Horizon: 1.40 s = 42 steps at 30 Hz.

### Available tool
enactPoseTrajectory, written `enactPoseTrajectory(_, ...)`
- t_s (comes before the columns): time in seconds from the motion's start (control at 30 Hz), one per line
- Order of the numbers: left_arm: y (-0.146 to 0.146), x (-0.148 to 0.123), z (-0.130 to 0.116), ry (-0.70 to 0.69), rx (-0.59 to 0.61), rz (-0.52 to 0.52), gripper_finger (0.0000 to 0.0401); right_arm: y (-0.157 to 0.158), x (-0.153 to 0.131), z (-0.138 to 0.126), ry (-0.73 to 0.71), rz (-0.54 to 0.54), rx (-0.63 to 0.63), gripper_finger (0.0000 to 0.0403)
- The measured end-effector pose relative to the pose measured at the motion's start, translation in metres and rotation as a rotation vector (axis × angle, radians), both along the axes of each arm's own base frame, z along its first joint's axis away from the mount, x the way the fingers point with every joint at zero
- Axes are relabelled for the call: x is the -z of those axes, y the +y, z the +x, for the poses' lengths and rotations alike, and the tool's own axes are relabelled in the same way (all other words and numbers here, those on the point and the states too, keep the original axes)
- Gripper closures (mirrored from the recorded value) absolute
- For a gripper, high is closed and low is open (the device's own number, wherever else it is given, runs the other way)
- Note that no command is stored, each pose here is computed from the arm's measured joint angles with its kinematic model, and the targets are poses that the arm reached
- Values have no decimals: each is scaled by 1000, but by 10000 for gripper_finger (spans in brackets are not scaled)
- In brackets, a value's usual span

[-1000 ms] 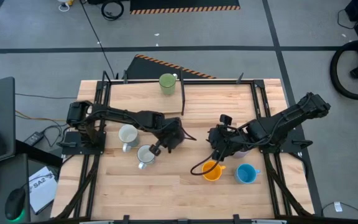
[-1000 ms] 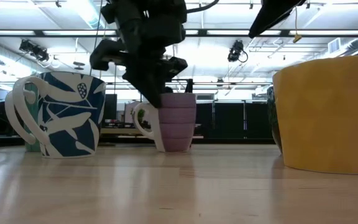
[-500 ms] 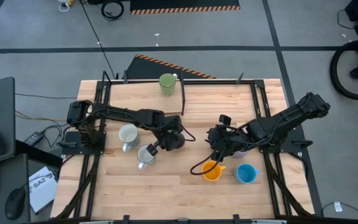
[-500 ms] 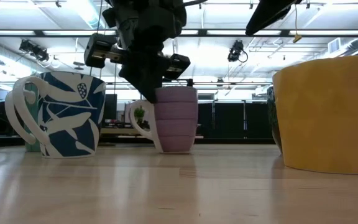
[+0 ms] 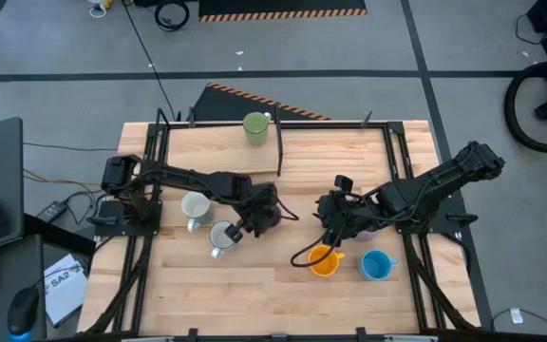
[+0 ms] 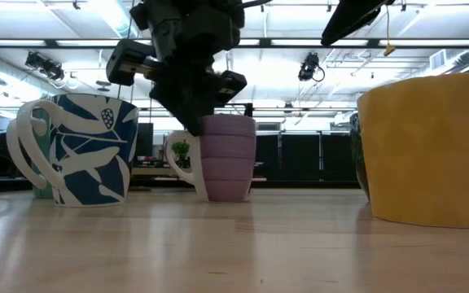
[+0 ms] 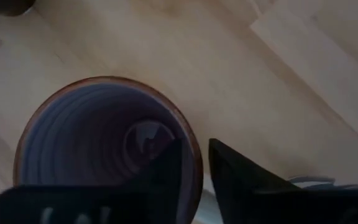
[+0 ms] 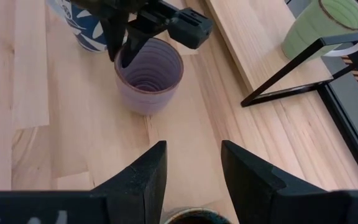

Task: Place coffee mugs
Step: Put the purple patterned mug on the shelf

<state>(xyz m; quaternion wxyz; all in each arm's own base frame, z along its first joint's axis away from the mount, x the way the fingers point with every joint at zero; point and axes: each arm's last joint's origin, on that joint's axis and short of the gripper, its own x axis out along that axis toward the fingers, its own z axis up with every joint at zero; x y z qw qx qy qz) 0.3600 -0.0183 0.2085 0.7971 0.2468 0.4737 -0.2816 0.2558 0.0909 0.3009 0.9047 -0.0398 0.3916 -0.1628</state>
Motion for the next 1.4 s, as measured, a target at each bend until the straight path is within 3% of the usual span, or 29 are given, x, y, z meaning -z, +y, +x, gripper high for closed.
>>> enactPoseTrajectory(0.27, -12, -6, -4, 18, -84, 9, 247, 0, 0, 0, 1, -5, -6, 245)
enactPoseTrajectory(0.47, -12, -24, -7, -46, -316, -1, 244, 0, 0, 1, 6, -20, -32, 245)
enactPoseTrajectory(0.8, -13, -32, 9, -119, -917, -390, 244, 1, -1, 1, 9, -7, -52, 245)
enactPoseTrajectory(0.9, -16, -34, 13, -152, -1008, -460, 244, 1, -1, 2, 10, -15, -63, 245)
enactPoseTrajectory(1.07, -25, -33, 11, -218, -1061, -376, 244, 3, -2, 4, -1, -8, -104, 245)
enactPoseTrajectory(1.2, -27, -38, 12, -201, -1101, -388, 244, 3, -2, 4, 6, -13, -123, 245)
enactPoseTrajectory(1.4, -39, -47, 29, -152, -1106, -270, 255, 2, -6, -6, 33, -13, -129, 245)
